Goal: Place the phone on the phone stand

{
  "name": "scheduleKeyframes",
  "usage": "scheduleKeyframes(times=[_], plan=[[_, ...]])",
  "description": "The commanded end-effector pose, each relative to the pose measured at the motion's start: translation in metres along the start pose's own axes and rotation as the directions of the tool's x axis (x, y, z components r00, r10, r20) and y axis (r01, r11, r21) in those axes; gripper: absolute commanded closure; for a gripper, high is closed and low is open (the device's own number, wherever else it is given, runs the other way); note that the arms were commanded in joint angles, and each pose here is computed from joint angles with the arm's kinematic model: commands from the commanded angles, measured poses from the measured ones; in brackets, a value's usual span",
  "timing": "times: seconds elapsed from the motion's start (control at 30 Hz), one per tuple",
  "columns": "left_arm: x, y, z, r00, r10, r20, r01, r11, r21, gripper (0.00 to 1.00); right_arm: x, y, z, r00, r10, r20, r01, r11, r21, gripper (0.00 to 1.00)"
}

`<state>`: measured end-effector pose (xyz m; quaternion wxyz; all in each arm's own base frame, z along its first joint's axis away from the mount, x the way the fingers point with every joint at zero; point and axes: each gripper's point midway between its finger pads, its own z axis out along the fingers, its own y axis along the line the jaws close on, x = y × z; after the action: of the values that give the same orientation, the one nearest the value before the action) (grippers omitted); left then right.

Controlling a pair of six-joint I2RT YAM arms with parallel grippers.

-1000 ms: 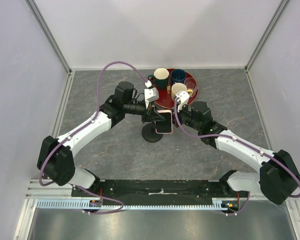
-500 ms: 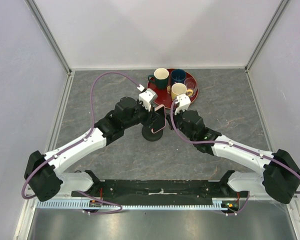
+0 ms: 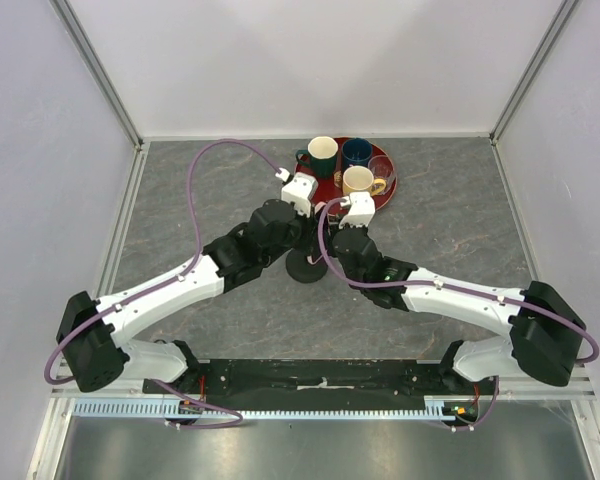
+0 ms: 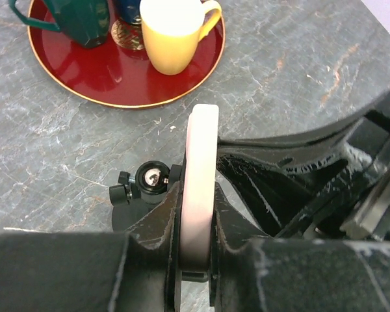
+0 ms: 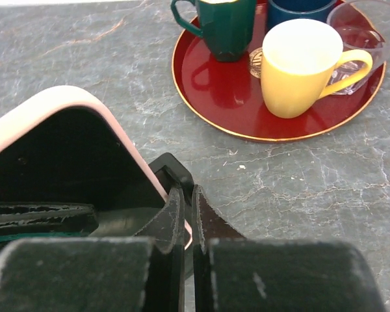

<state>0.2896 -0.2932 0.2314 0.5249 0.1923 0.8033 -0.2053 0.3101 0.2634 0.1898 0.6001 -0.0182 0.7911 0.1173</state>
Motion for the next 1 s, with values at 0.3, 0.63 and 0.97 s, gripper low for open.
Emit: scheduleKeyframes(times=[0.3, 0.63, 0.97], plan=[[0.040, 0.120, -0.013, 0.994, -0.012, -0.109, -0.054, 0.810, -0.584, 0.98, 0.039, 0.006, -0.018, 0.995, -0.031, -0.092, 0.030, 1.000, -0.011, 1.00], [0.027, 0.077, -0.021, 0.997, 0.024, -0.071, -0.045, 0.953, -0.301, 0.98, 0.013, 0.032, -0.048, 0.993, -0.062, -0.101, 0.027, 0.949, -0.314, 0.94], [0.009, -0.021, -0.060, 0.979, 0.201, -0.019, -0.184, 0.926, 0.329, 0.98, 0.013, 0.025, -0.080, 0.989, -0.102, -0.102, 0.020, 0.799, -0.601, 0.56]])
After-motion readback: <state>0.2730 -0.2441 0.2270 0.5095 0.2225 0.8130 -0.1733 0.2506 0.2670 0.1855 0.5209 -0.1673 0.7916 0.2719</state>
